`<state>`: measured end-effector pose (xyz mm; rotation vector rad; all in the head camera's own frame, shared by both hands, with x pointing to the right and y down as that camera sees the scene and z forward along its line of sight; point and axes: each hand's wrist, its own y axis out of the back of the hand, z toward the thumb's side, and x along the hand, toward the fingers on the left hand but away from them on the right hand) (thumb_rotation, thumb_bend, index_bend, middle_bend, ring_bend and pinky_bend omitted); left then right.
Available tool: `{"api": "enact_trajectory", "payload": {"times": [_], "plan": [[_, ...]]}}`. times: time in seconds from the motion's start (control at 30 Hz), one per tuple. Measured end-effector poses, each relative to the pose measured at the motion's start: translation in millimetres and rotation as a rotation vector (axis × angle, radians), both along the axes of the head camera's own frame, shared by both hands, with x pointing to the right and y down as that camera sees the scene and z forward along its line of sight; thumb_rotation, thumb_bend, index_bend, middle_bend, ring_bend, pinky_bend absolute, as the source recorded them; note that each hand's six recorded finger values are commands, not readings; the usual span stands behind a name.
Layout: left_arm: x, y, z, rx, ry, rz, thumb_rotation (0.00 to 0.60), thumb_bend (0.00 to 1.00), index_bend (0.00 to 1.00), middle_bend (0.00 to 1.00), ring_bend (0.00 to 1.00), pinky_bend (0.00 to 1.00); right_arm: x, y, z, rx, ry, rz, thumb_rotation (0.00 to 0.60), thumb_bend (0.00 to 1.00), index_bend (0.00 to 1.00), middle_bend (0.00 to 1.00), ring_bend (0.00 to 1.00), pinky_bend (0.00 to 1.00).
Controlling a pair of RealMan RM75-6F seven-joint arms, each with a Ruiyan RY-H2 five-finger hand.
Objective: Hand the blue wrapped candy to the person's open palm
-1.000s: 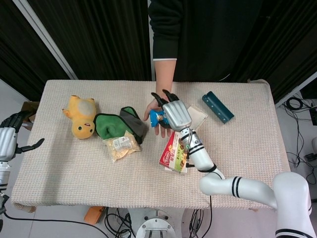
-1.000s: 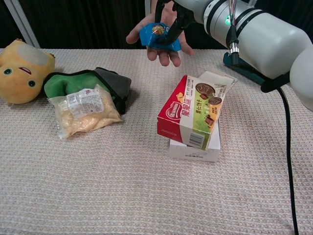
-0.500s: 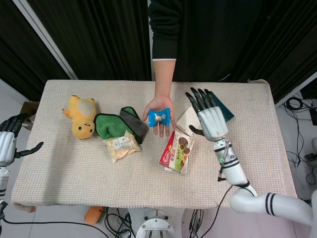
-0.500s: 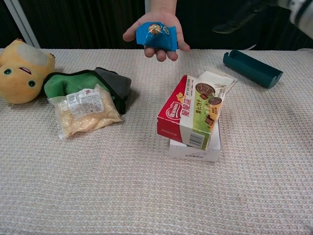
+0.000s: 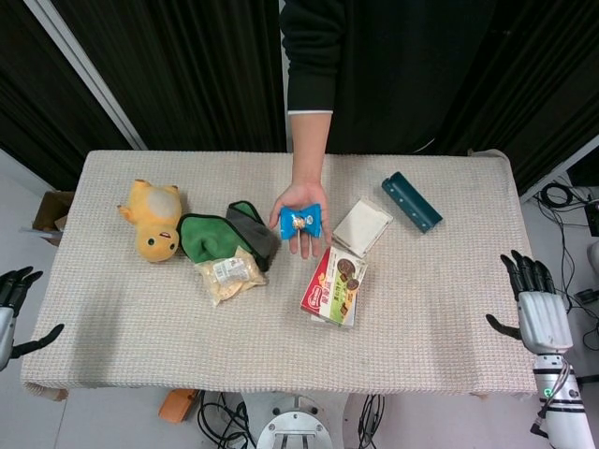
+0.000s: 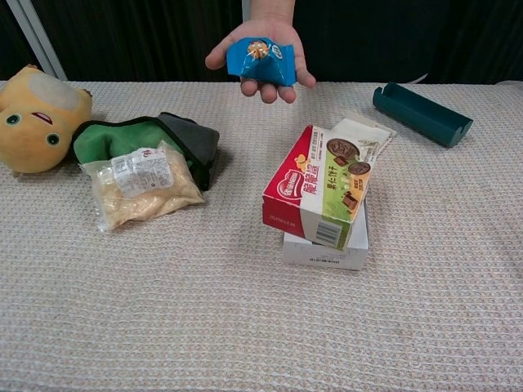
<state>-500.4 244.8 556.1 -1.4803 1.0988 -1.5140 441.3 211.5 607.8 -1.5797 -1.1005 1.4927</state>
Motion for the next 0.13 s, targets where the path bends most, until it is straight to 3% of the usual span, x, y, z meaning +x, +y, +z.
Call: {"api": "enact_trajectory", "payload": {"times": [0.13], "plan": [[1.4, 8.4, -1.7, 0.024, 0.009, 0.004, 0.482, 0.17, 0.15, 0.11, 0.1, 0.2, 4.4, 8.6, -0.6, 0.001, -0.001, -0.011, 0.6, 0.04, 0.0, 0.0, 0.0, 0.0]]}}
